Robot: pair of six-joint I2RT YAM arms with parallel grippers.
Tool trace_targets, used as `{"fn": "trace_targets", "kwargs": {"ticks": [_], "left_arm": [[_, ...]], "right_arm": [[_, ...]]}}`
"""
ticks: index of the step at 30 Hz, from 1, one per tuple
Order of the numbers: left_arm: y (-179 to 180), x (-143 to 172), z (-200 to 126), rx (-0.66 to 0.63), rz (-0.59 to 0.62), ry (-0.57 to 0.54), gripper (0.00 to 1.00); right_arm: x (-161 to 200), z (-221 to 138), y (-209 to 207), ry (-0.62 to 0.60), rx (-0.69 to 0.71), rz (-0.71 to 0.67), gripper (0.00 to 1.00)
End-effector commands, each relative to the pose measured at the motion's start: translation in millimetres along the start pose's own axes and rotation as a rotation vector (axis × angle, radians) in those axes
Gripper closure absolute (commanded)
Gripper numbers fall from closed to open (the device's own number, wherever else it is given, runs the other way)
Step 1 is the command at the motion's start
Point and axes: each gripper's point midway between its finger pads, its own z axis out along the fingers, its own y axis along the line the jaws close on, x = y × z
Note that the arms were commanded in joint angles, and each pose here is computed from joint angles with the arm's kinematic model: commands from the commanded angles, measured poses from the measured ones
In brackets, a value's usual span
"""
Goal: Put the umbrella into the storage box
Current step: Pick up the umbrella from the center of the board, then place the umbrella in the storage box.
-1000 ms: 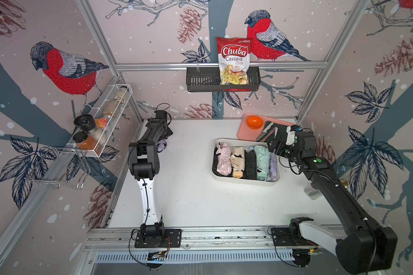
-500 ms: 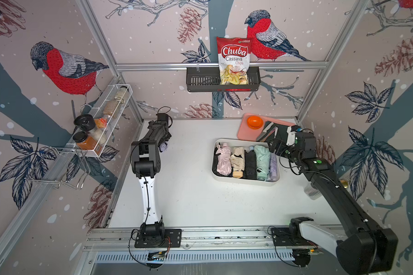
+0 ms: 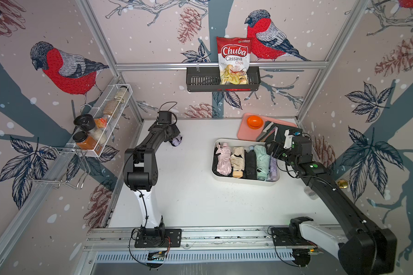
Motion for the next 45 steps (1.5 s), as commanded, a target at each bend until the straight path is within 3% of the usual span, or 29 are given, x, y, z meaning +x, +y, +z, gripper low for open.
{"fn": "trace_targets", "kwargs": {"ticks": [1,5,12,21,30,45], "left_arm": [[-73.8,-6.9,-33.8,0.333,0.100,-0.047,0.99],[-129.6,17.5,-75.7,0.595,0.182,-0.025,1.00],[-211.2,73.5,-140.8,0.923,0.308,0.027,1.00],[-274.8,128.7,-214.0,1.267,0.346,0.067,1.00],[-294.1,166.1,-229.5,1.357,0.344,0.190,1.00],[-311.2,203.7,-237.4,1.409,0.384,0.307,1.00]], "right_arm": [[-13.9,-4.1,10.9,-0.070,-0.047,0.038,0.08],[-16.5,-8.8,27.7,-0.088,-0.140,0.053,0.07],[-23.0,-20.5,62.9,-0.116,-0.350,0.090,0.07],[-26.8,-41.8,102.7,-0.152,-0.653,0.186,0.07],[-33.9,-55.2,142.8,-0.154,-0.839,0.110,0.10],[-39.9,-26.8,162.6,-0.128,-0.805,0.027,0.18]]}}
